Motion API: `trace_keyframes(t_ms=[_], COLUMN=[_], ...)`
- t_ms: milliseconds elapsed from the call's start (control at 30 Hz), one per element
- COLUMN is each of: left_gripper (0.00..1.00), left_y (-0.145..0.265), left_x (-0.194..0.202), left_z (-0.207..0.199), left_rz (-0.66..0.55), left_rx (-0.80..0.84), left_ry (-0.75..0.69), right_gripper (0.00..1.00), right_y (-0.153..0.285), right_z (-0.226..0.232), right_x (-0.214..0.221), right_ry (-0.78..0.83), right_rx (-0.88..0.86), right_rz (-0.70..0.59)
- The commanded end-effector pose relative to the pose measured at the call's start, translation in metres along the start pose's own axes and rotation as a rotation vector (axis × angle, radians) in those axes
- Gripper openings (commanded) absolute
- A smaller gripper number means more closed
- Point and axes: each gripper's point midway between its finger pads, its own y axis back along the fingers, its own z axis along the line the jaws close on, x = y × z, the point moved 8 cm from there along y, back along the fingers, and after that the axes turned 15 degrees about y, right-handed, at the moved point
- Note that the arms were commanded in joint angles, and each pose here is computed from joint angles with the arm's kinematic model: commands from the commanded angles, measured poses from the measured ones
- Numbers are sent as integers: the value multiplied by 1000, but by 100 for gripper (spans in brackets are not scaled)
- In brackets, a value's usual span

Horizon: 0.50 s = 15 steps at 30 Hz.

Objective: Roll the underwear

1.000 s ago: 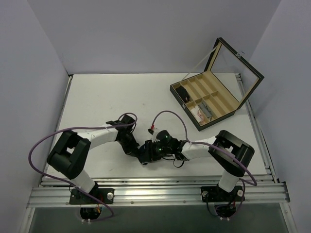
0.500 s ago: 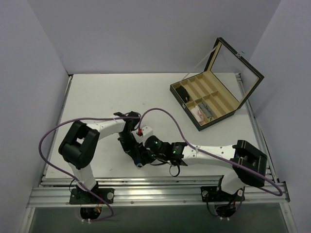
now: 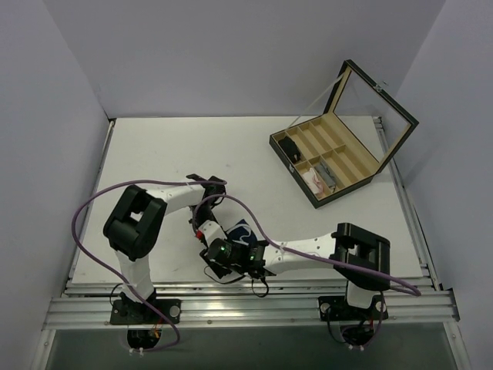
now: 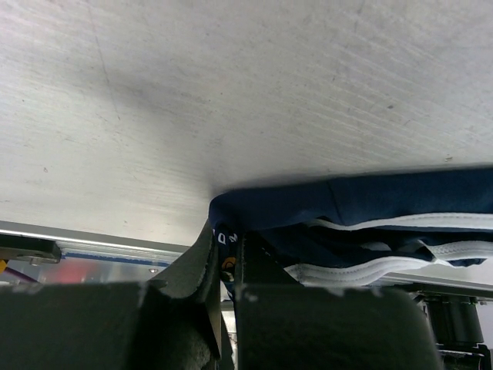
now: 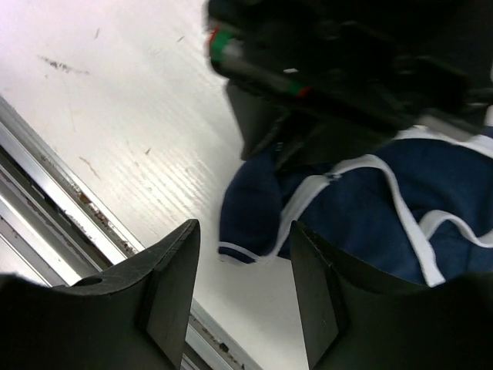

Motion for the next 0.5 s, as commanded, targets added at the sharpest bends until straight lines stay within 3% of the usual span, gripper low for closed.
trace_keyframes(t_ms=[0,467], left_gripper=[2,2], left_y=[-4,-10], left_x=[0,7], left_z=[3,1], left_rz=[-13,-9], left_rx=[-67,-81], left_ry=[-12,-18], right_gripper=[45,41], right_y=[-2,-18], right_z=[2,8], right_x=[-15,-12], right_ry=[22,55], right_rx=[51,89], right_rz=[-36,6])
